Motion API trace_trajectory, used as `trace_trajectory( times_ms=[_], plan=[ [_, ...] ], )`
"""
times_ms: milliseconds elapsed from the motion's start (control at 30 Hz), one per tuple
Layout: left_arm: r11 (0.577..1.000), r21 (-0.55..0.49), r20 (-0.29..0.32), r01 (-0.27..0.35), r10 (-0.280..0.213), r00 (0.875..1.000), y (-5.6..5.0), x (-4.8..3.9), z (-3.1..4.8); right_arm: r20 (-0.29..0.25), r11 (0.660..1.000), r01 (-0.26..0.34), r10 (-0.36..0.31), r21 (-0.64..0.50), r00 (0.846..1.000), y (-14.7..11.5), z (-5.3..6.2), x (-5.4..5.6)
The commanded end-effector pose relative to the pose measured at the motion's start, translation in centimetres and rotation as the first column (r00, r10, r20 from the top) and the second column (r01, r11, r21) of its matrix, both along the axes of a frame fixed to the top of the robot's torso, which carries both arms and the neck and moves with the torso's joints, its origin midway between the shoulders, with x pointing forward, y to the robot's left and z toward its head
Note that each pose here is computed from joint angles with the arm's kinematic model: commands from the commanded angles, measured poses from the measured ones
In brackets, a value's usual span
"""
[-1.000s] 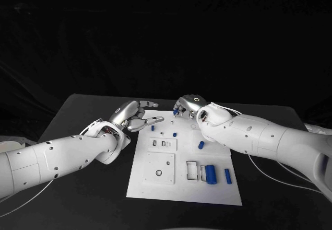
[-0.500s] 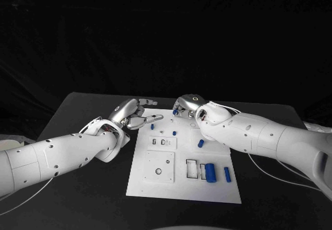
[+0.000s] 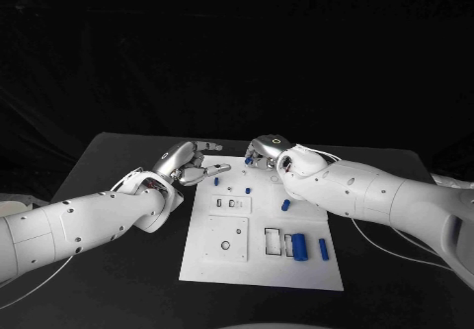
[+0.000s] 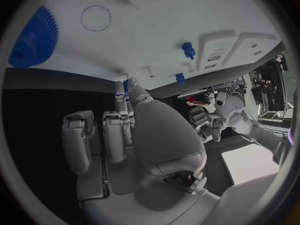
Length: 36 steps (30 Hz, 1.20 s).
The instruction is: Assemble the parts on the task board
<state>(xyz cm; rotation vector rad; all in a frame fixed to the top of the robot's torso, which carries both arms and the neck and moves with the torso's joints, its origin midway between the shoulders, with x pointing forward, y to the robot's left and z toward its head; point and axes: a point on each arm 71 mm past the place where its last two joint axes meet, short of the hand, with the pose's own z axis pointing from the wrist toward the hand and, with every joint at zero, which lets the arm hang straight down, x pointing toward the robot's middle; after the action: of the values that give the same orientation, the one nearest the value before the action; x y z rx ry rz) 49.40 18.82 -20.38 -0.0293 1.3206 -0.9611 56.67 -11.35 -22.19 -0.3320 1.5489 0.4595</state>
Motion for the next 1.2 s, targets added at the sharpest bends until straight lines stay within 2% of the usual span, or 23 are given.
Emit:
trace_trajectory(
  times_ms=[33, 833, 1200],
  plan=[
    [1.0, 0.001, 0.008, 0.003, -0.003, 1.0, -0.18, 0.01, 0.15, -0.009, 1.0, -0.001, 0.001, -0.023, 1.0, 0.11, -0.16, 0.02],
    [1.0, 0.001, 0.005, 0.003, -0.003, 1.0, -0.3, -0.01, 0.15, -0.019, 0.999, 0.016, -0.017, -0.044, 1.0, 0.26, -0.3, 0.25],
    [1.0, 0.002, 0.004, 0.004, -0.004, 1.0, -0.32, 0.01, 0.13, 0.022, 0.999, 0.016, -0.016, 0.033, 1.0, -0.11, 0.22, -0.18]
  ],
)
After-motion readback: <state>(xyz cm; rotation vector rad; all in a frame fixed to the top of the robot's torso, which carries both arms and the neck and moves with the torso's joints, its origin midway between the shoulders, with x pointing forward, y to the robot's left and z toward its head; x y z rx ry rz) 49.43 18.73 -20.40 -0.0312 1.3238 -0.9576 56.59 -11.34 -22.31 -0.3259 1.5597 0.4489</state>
